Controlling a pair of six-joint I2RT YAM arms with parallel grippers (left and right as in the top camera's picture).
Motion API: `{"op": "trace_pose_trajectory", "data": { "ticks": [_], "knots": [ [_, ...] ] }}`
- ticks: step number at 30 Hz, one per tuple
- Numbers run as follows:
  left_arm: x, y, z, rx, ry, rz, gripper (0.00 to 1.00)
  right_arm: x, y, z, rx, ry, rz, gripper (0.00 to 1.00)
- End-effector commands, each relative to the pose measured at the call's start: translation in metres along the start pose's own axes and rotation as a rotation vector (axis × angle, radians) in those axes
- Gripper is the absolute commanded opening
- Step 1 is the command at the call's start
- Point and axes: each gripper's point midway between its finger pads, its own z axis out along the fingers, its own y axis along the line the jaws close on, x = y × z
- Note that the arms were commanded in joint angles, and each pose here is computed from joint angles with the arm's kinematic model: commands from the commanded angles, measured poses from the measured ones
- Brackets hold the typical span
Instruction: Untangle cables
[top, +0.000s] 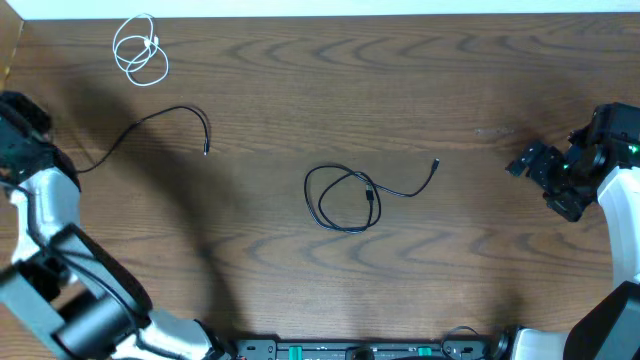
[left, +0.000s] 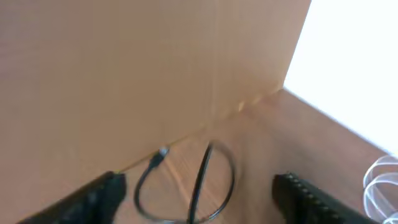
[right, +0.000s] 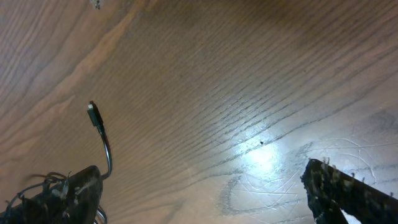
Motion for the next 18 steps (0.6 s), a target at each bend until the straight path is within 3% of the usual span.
{"op": "trace_pose_trajectory", "data": {
  "ticks": [1, 4, 5, 6, 8, 11, 18],
  "knots": [
    [-0.056, -0.002, -0.034, 0.056, -0.105, -0.163, 0.88, -0.003, 0.000, -0.004, 0.002, -0.019, -0.013, 0.99],
    [-0.054, -0.037, -0.049, 0.268, -0.041, -0.210, 0.90, -0.003, 0.000, -0.004, 0.002, -0.018, -0.013, 0.99],
    [-0.043, -0.058, -0.056, 0.389, 0.027, -0.232, 0.99, -0.003, 0.000, -0.004, 0.002, -0.018, -0.013, 0.99],
    [-0.033, -0.068, -0.060, 0.445, 0.081, -0.255, 0.99, -0.003, 0.000, -0.004, 0.002, -0.018, -0.013, 0.99],
    [-0.008, -0.088, -0.067, 0.510, 0.206, -0.300, 1.00, -0.003, 0.000, -0.004, 0.002, -0.018, -0.013, 0.99],
    [0.046, -0.125, -0.081, 0.558, 0.400, -0.253, 1.00, -0.003, -0.001, -0.004, 0.002, -0.018, -0.013, 0.99],
    [0.142, -0.217, -0.110, 0.672, 0.602, -0.065, 1.00, -0.003, 0.000, -0.004, 0.002, -0.018, -0.013, 0.99]
  ]
}}
